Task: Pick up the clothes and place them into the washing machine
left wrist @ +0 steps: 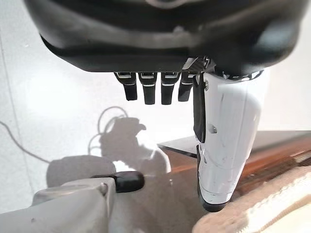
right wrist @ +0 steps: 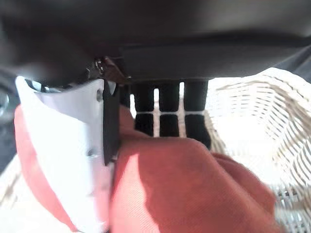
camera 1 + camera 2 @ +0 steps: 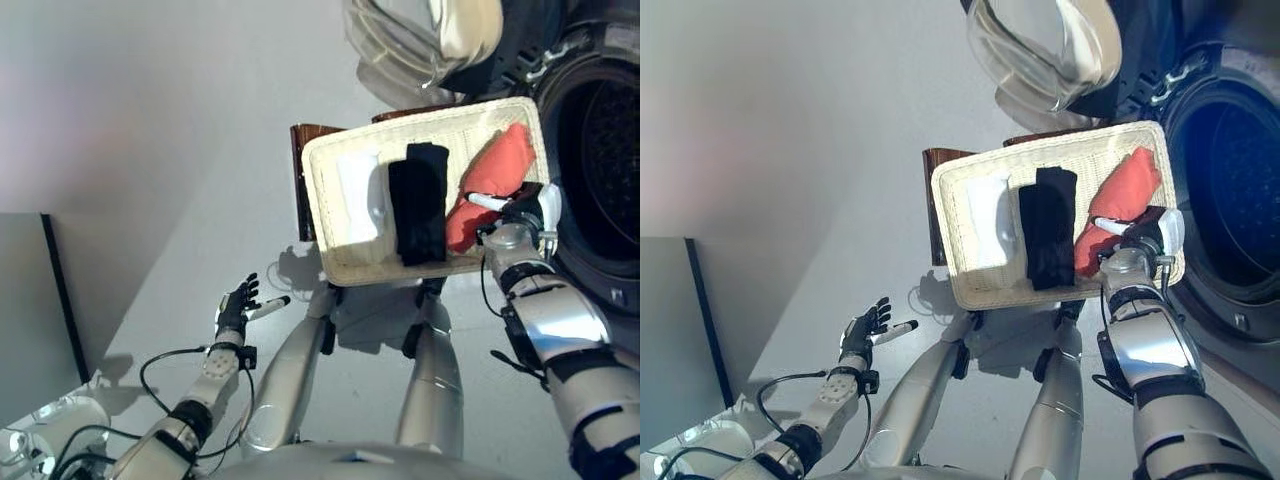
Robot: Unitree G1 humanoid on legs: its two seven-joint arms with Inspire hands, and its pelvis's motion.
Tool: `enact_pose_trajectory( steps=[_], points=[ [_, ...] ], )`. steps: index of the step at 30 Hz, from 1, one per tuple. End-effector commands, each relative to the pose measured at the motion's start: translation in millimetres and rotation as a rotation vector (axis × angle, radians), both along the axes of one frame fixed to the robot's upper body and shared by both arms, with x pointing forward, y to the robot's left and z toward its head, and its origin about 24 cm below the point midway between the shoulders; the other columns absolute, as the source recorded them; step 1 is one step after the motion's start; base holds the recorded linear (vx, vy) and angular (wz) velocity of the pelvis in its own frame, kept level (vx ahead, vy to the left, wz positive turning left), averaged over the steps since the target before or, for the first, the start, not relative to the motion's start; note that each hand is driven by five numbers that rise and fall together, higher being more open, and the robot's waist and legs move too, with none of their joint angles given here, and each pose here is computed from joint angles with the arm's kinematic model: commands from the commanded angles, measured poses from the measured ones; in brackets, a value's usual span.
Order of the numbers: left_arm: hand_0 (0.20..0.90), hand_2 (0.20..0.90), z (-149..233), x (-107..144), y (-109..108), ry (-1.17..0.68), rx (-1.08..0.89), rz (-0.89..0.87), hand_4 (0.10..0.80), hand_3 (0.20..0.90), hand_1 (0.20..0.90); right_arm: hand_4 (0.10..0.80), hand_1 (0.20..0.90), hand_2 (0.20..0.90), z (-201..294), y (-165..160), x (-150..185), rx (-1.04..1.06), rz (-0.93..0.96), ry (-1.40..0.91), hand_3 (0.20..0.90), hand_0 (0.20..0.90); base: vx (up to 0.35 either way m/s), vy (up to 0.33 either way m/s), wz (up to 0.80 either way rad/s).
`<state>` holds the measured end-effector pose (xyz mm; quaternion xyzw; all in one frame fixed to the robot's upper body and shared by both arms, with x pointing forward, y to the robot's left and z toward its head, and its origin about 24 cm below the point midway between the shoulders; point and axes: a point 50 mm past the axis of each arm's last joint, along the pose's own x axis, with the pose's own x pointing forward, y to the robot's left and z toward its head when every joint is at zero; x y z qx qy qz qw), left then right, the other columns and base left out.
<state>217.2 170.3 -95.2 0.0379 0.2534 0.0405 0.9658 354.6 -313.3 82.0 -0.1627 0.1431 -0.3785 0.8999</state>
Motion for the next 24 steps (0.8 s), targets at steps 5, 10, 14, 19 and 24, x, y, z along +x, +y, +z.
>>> enact_pose_trajectory(
  steps=[5, 10, 14, 19, 24],
  points=[
    [0.900, 0.900, -6, -19, 22, 0.031, 0.037, 0.005, 0.800, 0.900, 0.900, 0.300, 0.200, 0.200, 21, 1, 7, 0.405, -0.088, -0.454, 0.200, 0.200, 0.017, -0.004, -0.06],
    [0.900, 0.900, -7, -20, 15, 0.028, 0.012, -0.006, 0.800, 0.900, 0.900, 0.300, 0.200, 0.200, 10, 16, 6, 0.761, -0.163, -0.740, 0.200, 0.200, 0.012, 0.001, -0.09],
    [0.900, 0.900, -11, -25, 11, 0.044, -0.004, 0.001, 0.800, 0.900, 0.900, 0.300, 0.200, 0.200, 6, 17, -1, 0.883, -0.269, -0.908, 0.200, 0.200, 0.004, 0.009, -0.04],
    [0.900, 0.900, -14, -29, 8, 0.052, -0.020, 0.012, 0.800, 0.900, 0.900, 0.300, 0.200, 0.200, 22, 4, -3, 0.844, -0.321, -0.982, 0.200, 0.200, -0.001, 0.001, -0.02],
    [0.900, 0.900, -17, -32, 7, 0.062, -0.021, 0.019, 0.800, 0.900, 0.900, 0.300, 0.200, 0.200, 47, -9, -3, 0.801, -0.316, -1.062, 0.200, 0.200, 0.001, -0.003, -0.04]
  ],
)
